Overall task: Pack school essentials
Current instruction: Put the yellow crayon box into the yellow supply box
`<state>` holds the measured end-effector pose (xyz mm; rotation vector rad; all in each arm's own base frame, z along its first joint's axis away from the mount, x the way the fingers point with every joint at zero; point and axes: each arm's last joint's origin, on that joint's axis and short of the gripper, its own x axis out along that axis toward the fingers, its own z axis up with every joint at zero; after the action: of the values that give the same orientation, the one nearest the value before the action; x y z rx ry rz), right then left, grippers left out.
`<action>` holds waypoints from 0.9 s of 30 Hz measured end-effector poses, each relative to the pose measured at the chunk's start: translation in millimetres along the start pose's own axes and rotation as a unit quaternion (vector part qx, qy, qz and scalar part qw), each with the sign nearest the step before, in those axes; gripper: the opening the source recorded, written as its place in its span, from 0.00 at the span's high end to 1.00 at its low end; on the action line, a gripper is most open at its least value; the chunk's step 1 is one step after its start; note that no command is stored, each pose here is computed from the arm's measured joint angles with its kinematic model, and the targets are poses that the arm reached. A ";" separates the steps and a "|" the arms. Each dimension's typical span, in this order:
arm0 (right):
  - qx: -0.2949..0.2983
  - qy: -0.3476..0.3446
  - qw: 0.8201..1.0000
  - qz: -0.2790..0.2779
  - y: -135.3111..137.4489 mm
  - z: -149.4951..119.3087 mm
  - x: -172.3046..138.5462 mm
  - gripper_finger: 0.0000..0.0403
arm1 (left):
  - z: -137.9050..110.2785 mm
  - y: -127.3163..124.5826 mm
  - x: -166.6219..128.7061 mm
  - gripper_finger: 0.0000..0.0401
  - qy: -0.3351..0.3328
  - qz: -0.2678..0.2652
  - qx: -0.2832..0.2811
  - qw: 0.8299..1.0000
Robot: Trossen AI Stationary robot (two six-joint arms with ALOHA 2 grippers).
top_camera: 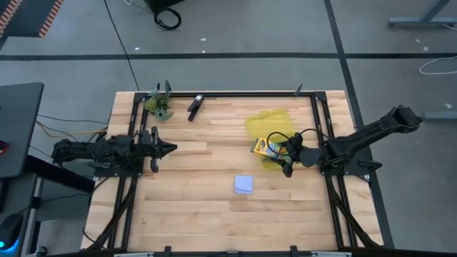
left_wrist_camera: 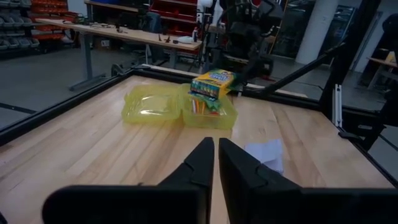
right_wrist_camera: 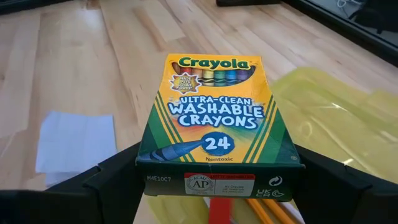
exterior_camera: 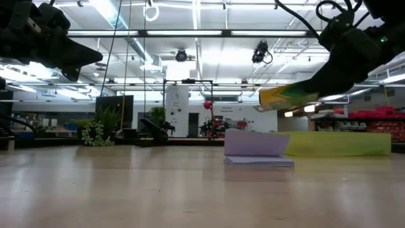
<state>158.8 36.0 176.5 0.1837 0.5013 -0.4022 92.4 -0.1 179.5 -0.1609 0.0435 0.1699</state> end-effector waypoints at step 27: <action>0.035 0.074 0.996 -0.032 -18.9 -14.2 -15.8 0.13 | 0.0 0.0 0.0 0.92 0.000 0.000 0.000 1.000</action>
<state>132.1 27.9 170.8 0.2670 0.6412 -0.4713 92.4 -0.2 179.5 -0.1611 0.0433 0.1696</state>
